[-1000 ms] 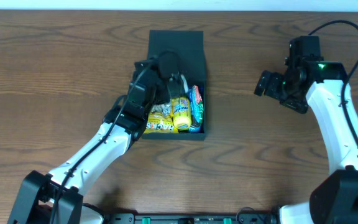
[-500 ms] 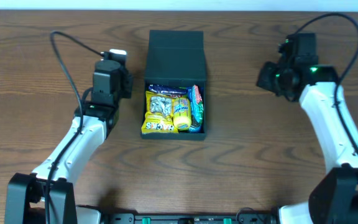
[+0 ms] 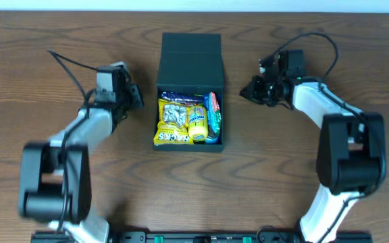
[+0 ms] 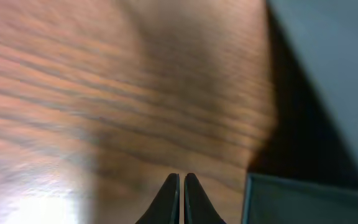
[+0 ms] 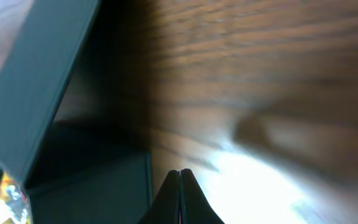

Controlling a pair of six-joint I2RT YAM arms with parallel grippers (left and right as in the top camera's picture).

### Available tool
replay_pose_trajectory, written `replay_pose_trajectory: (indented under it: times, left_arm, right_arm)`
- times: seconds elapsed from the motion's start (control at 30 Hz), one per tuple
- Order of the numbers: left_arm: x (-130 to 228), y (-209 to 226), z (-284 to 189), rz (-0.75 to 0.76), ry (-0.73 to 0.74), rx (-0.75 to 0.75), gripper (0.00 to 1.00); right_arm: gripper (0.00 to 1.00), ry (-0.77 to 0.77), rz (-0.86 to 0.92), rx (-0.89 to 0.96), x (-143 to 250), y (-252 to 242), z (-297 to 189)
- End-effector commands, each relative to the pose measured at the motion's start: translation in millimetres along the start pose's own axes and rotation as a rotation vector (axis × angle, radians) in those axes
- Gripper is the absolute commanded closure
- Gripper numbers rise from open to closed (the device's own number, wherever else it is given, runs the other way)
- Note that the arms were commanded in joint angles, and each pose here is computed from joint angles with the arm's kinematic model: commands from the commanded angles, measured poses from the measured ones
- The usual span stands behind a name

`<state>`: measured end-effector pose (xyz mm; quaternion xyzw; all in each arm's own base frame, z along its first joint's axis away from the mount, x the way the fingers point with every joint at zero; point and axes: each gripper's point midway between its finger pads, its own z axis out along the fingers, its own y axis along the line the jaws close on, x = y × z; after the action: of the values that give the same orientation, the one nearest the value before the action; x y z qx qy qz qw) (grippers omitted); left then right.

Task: Pack container
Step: 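Move both grippers to the box lid's left and right edges, then swing the lid forward with both grippers to close the box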

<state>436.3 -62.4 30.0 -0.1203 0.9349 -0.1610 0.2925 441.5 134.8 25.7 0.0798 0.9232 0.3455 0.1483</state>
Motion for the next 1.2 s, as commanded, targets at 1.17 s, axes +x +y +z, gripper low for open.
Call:
replay_pose_trajectory:
  times: [1.17]
  left_arm:
    - [-71, -116, 26, 0.065, 0.104, 0.565, 0.94]
  right_arm:
    - [0.98, 0.014, -0.457, -0.806, -28, 129, -12]
